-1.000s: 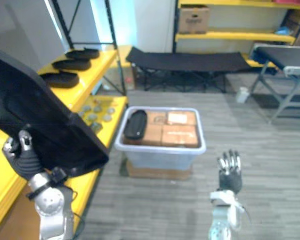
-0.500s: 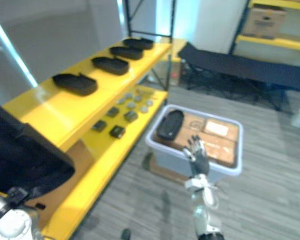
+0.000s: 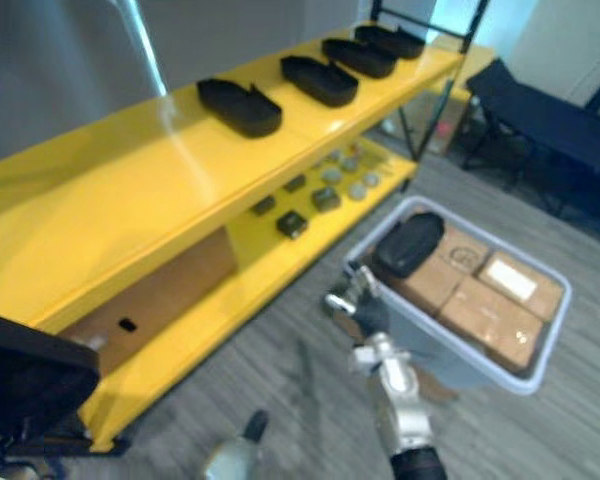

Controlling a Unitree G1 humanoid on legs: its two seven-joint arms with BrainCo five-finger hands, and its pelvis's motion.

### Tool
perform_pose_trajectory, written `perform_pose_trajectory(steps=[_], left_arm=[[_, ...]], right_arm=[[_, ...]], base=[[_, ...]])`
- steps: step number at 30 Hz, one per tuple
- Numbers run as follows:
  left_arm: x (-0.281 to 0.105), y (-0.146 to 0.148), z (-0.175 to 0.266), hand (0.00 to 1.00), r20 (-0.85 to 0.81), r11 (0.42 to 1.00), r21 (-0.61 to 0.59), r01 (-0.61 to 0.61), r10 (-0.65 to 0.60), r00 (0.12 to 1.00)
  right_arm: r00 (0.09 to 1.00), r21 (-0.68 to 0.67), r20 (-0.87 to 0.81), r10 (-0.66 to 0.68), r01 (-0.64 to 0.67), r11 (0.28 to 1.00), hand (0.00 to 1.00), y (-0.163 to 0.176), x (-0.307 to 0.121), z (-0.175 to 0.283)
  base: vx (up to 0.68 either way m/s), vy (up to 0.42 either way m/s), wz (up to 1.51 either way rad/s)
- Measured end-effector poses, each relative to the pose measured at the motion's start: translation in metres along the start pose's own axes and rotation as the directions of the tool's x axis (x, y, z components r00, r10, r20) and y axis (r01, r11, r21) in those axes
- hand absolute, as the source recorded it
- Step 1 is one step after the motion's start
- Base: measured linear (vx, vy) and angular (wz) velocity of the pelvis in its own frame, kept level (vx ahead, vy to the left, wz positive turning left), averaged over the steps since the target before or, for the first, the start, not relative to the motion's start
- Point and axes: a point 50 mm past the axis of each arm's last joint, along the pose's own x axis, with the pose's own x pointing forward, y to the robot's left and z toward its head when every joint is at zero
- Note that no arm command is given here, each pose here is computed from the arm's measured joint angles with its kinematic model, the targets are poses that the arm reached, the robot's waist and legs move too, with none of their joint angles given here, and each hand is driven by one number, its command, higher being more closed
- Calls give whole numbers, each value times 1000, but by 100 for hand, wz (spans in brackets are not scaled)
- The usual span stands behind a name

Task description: Walk over and take plastic housings, then place them on the shelf

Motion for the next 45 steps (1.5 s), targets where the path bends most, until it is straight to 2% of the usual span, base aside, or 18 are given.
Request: perform_pose_trajectory(steps=[7,19,26,34,42,45], left_arm=[[4,12,10,100,92,1000,13,-21,20,996],[4,14,12,100,107,998,23,-62,59,993],[6,11,13,100,118,999,22,-35,32,992],[5,14,19,100,120,999,42,-3,-2,993],[11,-1,19,100,142,1000,-30,-10,14,990],[13,-17,18,100,151,996,-83,35,-22,988]], right_arm=[[999,-54,31,42,-41,998,0,11,12,9],[999,-59,9,47,-46,997,0,9,6,3],[999,-73,-39,32,-35,997,0,6,-6,-8],[994,-105,-57,90,-95,990,0,17,-6,-12],[993,-123,-16,114,-115,986,0,23,9,-5],[995,-122,19,97,-94,988,0,23,11,-1]], base=[[-4,-24,19],[-27,-5,3],[51,-38,36],[-46,2,-23],[-56,32,5],[-1,68,55]])
